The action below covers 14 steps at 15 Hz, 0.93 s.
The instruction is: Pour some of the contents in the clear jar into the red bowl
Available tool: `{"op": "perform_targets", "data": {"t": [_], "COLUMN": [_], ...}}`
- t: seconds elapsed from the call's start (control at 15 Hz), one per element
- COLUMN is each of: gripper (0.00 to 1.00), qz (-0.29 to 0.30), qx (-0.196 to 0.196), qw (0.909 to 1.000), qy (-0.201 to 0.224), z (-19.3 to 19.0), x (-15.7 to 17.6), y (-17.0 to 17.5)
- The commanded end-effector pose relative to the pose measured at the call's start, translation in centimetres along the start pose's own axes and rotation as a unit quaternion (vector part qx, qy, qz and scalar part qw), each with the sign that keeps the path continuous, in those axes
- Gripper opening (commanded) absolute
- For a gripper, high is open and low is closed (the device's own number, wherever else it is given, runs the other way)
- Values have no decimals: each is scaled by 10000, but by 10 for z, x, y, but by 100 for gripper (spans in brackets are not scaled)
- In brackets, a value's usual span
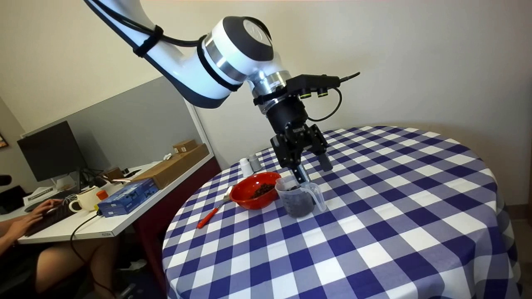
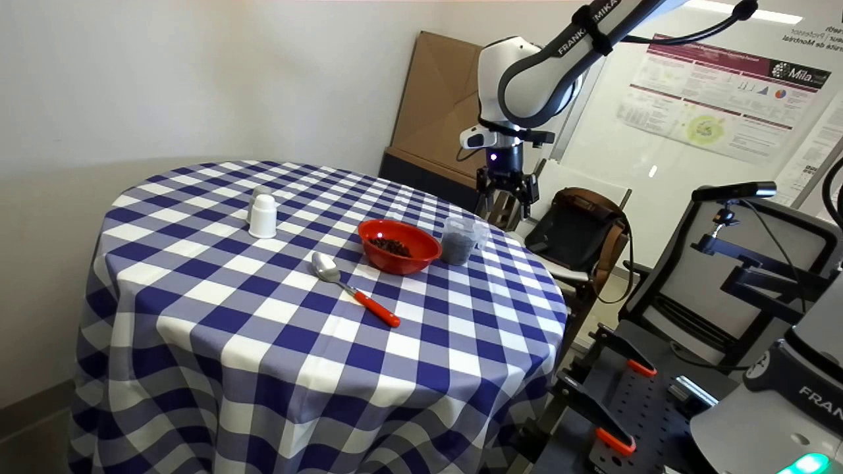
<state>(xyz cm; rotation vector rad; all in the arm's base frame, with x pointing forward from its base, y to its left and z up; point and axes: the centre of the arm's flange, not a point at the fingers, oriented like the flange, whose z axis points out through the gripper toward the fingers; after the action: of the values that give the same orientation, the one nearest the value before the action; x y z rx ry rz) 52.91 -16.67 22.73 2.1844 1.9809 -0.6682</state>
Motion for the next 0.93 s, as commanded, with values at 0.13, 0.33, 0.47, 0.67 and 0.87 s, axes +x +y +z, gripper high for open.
{"op": "perform_targets", "data": {"t": [0.13,0.33,0.47,0.67,0.87], "gripper": [100,100,100,100,97], "qz": [-114,-115,-106,-85,-92], "qx": [-2,-35,-26,-28,-17], "qw": [9997,9997,9996,9995,9994], "qy": [211,219,270,306,338], "z": [3,4,8,15,22], "x": [25,34,38,44,47], "y": [12,21,26,33,39]}}
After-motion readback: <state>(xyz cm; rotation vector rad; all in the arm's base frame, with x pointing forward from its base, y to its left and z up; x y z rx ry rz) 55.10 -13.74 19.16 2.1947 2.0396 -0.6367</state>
